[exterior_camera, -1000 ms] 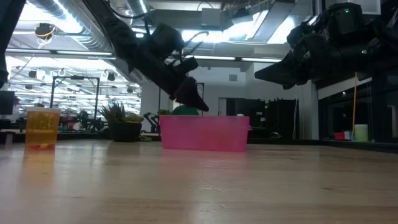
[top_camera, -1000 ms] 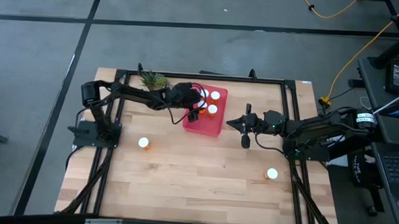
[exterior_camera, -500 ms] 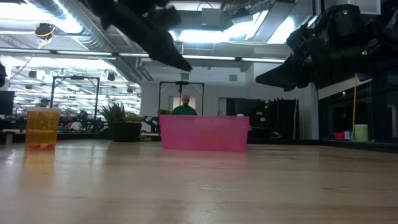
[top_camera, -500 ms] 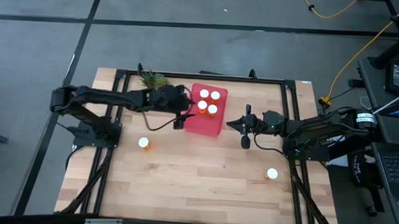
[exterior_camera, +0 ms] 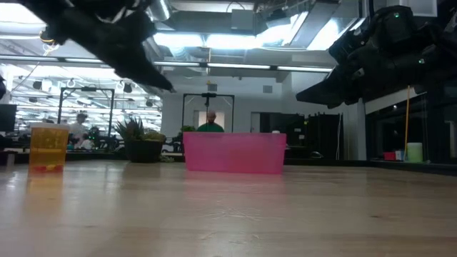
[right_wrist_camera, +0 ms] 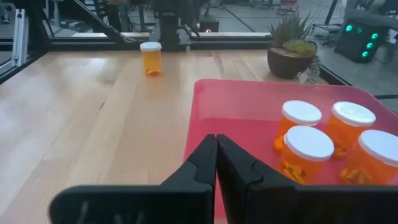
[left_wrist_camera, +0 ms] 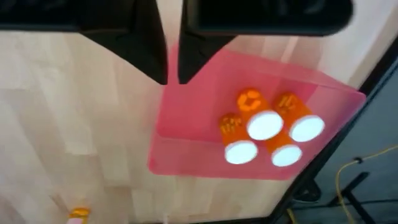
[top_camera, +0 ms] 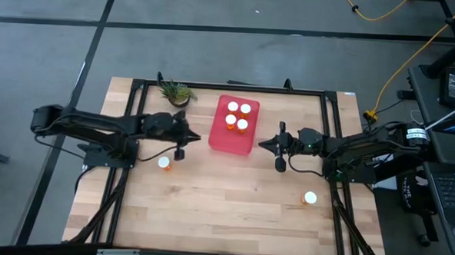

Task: Pick and place pill bottles into a basket
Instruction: Put the orange pill bottle into the red bin

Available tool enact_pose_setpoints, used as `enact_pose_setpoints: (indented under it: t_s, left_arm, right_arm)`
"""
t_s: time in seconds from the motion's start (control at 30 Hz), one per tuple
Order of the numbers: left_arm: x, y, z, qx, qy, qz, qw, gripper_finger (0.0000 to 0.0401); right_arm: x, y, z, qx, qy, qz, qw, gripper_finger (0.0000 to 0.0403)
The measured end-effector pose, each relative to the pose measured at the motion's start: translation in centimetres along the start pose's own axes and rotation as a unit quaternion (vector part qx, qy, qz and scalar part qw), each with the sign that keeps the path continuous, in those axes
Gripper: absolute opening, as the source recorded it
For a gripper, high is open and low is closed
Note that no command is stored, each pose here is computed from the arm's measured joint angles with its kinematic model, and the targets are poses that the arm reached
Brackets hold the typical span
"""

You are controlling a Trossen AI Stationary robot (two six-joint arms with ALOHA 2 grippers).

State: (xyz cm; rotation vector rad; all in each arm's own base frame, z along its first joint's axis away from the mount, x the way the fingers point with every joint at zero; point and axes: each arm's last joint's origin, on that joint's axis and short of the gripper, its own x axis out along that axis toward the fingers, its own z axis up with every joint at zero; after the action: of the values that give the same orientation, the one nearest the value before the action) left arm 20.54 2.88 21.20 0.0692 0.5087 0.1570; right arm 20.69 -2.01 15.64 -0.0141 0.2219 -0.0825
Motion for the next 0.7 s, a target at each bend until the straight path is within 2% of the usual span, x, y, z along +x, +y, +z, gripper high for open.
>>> enact_pose_setpoints:
  t_s: [0.1,0.2,0.4,0.53,0.7]
  left_arm:
    - [-1.1,-0.2,-0.7,0.0,-0.012,-0.004,1.0,0.0006]
    - [-2.1,-0.5,-0.9,-0.046,-0.005,-0.01,0.999,0.0004]
    - [-4.3,-1.8,-1.8,-0.12,0.093,-0.026,0.988,0.0002]
    - [-5.3,-2.8,-1.6,-0.153,0.122,-0.046,0.98,0.0002]
    - [-6.9,-3.9,-0.2,-0.187,0.157,-0.069,0.967,0.0002]
  right_arm:
    - [0.0,0.0,0.0,-0.002,0.001,0.0,1.0,0.0016]
    - [0.0,0.0,0.0,-0.002,0.001,0.0,1.0,0.0016]
    - [0.0,0.0,0.0,-0.002,0.001,0.0,1.0,0.0016]
    - [0.0,0.0,0.0,-0.004,0.0,-0.001,1.0,0.0016]
    - [0.0,-0.1,0.2,-0.018,-0.011,-0.003,1.0,0.0016]
